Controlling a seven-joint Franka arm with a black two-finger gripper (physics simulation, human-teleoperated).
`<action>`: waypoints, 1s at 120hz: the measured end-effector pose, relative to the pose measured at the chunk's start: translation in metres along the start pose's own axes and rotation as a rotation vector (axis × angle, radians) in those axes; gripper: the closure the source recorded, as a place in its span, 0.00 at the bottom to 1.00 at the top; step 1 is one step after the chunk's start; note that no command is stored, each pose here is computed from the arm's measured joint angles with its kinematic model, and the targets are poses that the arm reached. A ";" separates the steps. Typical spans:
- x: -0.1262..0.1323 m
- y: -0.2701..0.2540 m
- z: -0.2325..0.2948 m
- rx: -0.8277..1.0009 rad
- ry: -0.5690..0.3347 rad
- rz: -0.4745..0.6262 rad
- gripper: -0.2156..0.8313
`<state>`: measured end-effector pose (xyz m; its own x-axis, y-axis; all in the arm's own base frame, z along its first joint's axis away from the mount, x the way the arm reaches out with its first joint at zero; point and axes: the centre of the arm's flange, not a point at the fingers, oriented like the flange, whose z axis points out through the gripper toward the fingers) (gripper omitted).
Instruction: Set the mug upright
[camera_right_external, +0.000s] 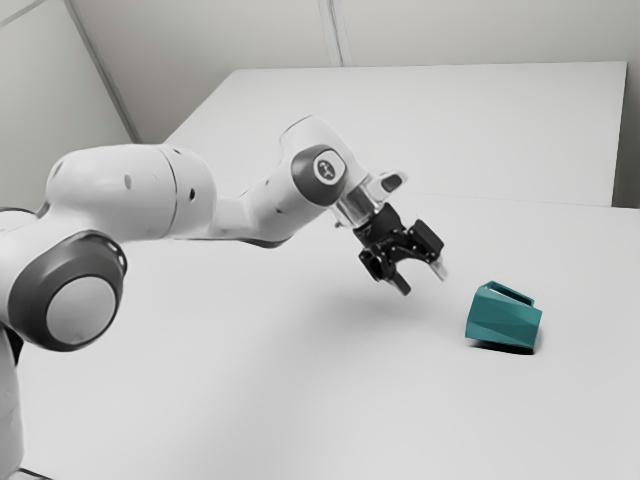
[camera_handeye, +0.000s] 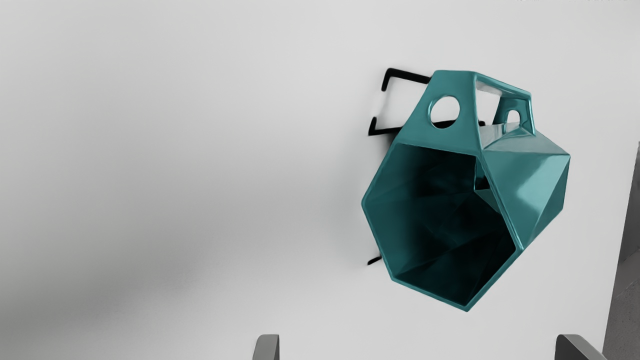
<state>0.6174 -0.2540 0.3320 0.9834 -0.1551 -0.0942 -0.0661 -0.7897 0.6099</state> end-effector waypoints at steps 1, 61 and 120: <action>-0.001 0.000 0.001 -0.004 0.002 -0.001 0.21; -0.015 0.013 0.046 -0.158 0.095 0.044 0.21; 0.003 0.028 0.082 -0.201 0.123 0.165 0.21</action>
<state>0.6042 -0.3250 0.2843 0.9761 -0.1887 0.1075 -0.2037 -0.6243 0.7541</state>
